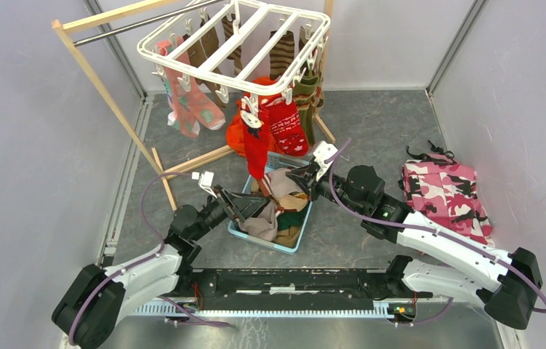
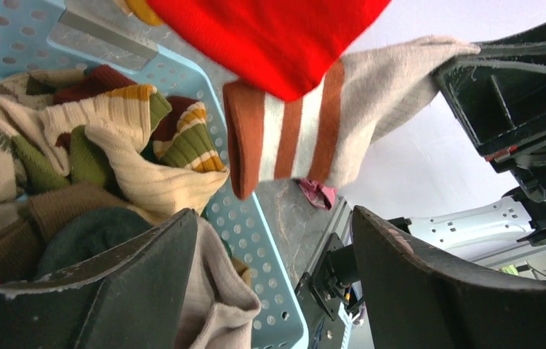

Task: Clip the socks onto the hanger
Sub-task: Pick up the sock from the bin.

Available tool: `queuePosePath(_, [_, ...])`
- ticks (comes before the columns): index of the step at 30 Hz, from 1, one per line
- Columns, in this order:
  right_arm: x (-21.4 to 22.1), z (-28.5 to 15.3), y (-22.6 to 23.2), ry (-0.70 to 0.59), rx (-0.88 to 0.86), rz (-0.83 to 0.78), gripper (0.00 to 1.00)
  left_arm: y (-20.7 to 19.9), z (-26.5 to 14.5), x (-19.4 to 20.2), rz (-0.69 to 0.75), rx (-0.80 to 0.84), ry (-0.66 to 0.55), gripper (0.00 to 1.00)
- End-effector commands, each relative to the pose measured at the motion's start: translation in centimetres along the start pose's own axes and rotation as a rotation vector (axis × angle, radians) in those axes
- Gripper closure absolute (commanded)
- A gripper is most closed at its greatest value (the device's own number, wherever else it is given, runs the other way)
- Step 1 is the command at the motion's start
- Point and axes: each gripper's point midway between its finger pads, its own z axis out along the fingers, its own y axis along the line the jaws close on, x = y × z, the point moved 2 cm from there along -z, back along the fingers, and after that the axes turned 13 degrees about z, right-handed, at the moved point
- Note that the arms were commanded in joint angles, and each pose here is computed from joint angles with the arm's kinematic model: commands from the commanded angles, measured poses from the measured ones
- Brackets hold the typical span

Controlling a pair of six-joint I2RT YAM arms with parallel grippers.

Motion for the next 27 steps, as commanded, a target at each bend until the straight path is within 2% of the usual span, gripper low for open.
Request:
queuePosePath(1, [-2.1,-0.1,1.5,-0.08,-0.068,0.036,0.98,-2.4,1.4,-3.6,-0.003,0.089,-0.117,0.18])
queuePosePath(7, [-2.3,-0.4,1.8,-0.091,-0.085,0.051,0.98,-3.8,2.5,-4.5,-0.032,0.167,-0.13,0.25])
queuePosePath(11, [-2.6,-0.5,1.8,-0.099,-0.082,0.051,0.98,-4.2,2.9,-4.7,-0.042,0.196,-0.128,0.37])
queuePosePath(21, [-2.2,-0.8,0.9,-0.089,-0.033,0.041,0.99,-4.6,2.7,-4.6,0.012,0.212,-0.108,0.92])
queuePosePath(24, [-2.2,-0.8,0.9,-0.088,-0.032,0.041,0.99,-4.2,2.6,-4.5,0.043,0.189,-0.103,0.96])
queuePosePath(27, [-2.1,-0.8,1.0,-0.087,-0.035,0.043,0.99,-3.4,2.8,-4.1,0.068,0.138,-0.074,0.95])
